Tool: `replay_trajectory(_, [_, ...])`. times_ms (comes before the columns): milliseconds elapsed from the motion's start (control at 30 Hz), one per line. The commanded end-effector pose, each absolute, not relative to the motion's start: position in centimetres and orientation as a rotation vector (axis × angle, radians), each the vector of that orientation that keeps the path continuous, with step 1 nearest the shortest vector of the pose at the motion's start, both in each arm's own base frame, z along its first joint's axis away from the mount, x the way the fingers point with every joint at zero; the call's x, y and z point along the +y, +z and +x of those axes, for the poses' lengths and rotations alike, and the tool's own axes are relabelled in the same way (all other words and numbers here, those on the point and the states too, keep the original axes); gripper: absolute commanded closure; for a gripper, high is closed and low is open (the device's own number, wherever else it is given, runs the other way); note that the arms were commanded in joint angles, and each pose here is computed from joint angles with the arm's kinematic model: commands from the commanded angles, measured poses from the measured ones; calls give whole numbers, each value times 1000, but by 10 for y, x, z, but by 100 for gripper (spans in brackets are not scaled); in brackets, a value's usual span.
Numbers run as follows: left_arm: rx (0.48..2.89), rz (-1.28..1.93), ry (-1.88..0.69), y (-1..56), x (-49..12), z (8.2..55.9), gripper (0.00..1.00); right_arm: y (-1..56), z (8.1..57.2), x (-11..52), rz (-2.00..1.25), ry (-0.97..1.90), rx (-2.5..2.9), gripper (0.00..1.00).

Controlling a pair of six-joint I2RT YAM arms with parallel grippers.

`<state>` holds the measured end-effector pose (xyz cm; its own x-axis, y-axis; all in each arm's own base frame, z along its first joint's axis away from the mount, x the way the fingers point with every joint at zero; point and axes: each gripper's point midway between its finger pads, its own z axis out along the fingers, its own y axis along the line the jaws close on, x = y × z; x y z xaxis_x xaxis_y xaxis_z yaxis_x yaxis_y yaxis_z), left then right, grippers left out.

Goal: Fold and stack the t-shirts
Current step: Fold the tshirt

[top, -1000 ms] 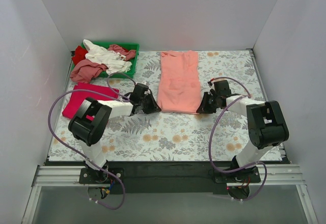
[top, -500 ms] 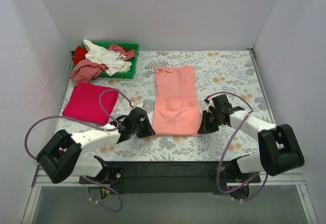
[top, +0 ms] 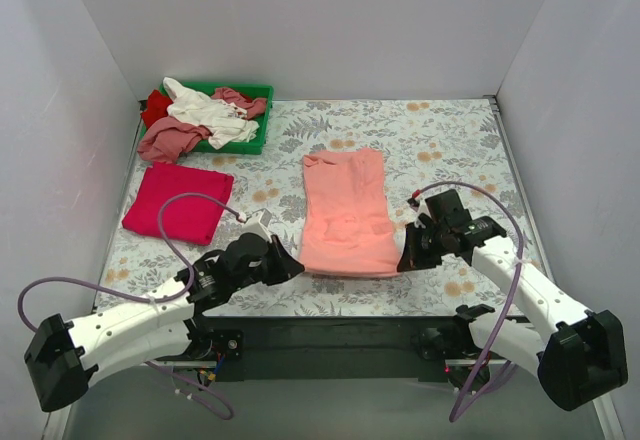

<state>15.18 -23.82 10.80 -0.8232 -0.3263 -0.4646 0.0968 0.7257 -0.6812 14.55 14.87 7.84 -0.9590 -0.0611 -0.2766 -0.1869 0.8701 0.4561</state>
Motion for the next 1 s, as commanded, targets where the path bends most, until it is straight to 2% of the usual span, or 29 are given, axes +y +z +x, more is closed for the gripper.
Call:
replay_trajectory(0, [2221, -219, -874, 137, -235, 185, 100, 107, 183, 135, -160, 521, 2692, 98])
replay_trajectory(300, [2108, -319, -564, 170, -233, 257, 100, 152, 257, 149, -113, 466, 2530, 98])
replay_trajectory(667, [2015, -310, -538, 207, -232, 350, 100, 195, 340, 161, -99, 551, 2435, 98])
replay_trajectory(967, [2008, -290, -482, 209, -228, 403, 100, 201, 387, 166, -104, 618, 2427, 99])
